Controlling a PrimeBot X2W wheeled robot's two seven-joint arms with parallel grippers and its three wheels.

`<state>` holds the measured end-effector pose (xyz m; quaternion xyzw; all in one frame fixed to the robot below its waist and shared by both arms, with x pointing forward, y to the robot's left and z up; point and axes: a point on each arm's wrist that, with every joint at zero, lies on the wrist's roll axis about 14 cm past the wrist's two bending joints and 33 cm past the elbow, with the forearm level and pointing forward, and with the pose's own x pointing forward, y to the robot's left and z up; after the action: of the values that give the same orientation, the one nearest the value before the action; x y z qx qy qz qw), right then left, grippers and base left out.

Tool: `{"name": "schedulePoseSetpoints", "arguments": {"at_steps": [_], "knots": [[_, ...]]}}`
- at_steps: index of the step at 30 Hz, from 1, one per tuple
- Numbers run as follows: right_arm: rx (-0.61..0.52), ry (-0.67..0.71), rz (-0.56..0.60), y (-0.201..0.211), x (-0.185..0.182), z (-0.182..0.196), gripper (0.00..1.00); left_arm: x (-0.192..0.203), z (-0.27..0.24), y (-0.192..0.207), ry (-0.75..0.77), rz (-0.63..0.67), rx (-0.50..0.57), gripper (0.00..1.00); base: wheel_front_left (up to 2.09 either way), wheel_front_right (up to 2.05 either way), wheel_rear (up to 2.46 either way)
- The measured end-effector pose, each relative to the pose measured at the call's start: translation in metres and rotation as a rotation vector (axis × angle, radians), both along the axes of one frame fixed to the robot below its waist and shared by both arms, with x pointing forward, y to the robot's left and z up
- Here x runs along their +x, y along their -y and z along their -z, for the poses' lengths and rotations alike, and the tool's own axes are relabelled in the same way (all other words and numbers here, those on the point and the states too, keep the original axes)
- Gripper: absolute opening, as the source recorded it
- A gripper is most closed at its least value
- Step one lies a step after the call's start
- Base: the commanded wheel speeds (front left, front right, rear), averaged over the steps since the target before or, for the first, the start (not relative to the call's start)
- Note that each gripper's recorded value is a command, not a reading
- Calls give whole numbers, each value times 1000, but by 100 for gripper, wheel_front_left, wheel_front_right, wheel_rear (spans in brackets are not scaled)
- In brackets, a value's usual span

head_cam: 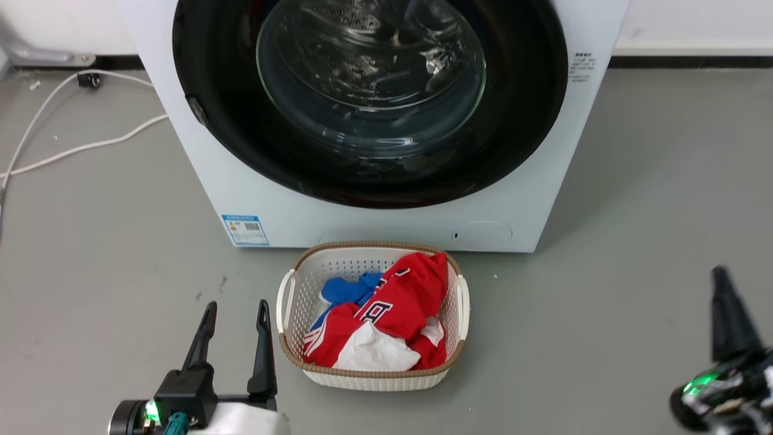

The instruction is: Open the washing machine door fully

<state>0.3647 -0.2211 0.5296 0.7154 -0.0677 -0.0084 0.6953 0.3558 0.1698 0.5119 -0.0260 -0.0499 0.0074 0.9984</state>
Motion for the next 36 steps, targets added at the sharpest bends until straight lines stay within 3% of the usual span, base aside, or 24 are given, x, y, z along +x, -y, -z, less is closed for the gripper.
{"name": "schedulePoseSetpoints", "arguments": {"at_steps": [9,16,26,36], "knots": [[-35,43,74,54,76,-18,0,29,3,-1,-2,1,36,100,0,0,0],[-121,66,10,60,158,-33,0,57,14,-6,-19,-11,49,100,0,0,0],[-295,66,-206,13,255,-36,0,80,44,-16,-84,-46,56,100,0,0,0],[-460,-4,-424,-37,298,-7,0,85,65,-26,-135,-83,56,100,0,0,0]]}}
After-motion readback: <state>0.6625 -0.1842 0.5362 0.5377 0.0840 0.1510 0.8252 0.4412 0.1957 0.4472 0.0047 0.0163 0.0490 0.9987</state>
